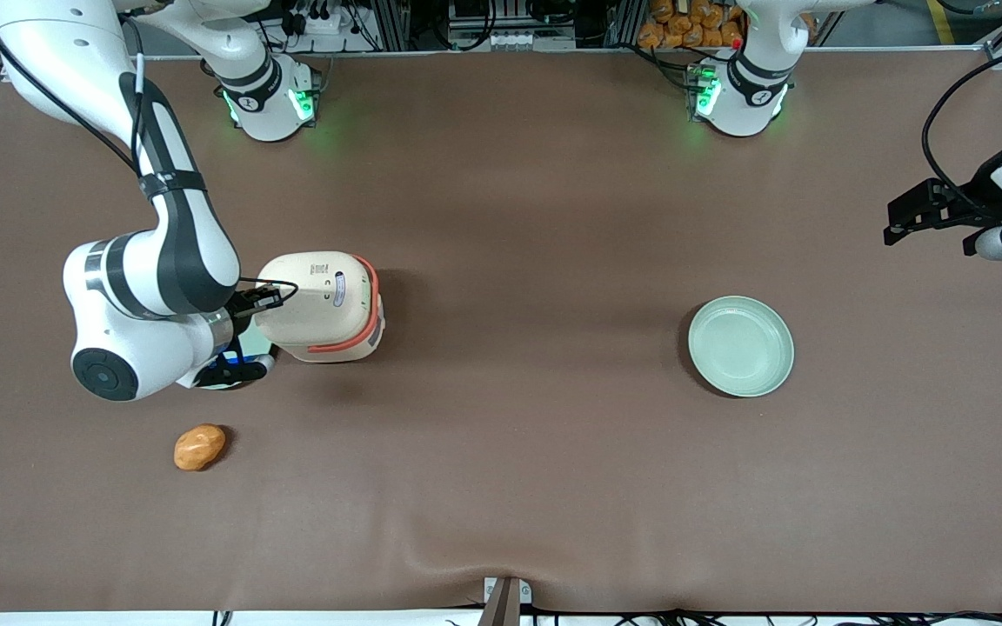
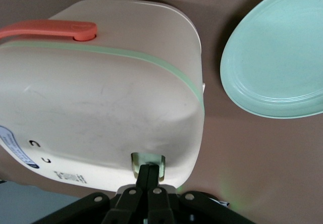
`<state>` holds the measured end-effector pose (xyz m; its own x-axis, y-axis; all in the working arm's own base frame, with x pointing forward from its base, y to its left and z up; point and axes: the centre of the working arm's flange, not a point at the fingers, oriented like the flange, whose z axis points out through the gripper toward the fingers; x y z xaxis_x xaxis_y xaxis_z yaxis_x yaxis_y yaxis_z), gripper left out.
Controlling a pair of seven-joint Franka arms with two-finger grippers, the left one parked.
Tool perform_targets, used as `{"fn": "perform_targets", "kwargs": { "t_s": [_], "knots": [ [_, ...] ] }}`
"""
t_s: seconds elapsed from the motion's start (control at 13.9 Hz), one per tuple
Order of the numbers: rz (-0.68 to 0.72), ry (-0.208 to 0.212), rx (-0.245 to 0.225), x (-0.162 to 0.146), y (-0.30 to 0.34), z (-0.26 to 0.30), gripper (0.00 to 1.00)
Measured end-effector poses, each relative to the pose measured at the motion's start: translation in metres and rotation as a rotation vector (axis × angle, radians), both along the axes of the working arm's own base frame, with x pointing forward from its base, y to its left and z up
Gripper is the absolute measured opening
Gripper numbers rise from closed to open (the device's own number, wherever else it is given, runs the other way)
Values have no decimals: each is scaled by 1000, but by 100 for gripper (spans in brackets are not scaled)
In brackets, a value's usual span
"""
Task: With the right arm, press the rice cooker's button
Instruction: 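Press the lid-release button with the right gripper fingertips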
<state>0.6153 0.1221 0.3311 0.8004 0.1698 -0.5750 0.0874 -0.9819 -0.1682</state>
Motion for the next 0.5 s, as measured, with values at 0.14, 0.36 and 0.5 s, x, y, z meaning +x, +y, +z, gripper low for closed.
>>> {"fn": "perform_targets", "kwargs": {
  "t_s": [0.14, 0.36, 0.5],
  "knots": [
    [1, -13, 2, 4, 0, 8, 4],
    [13, -32, 9, 12, 2, 45, 8],
    [19, -71, 17, 19, 3, 78, 19]
  ]
}}
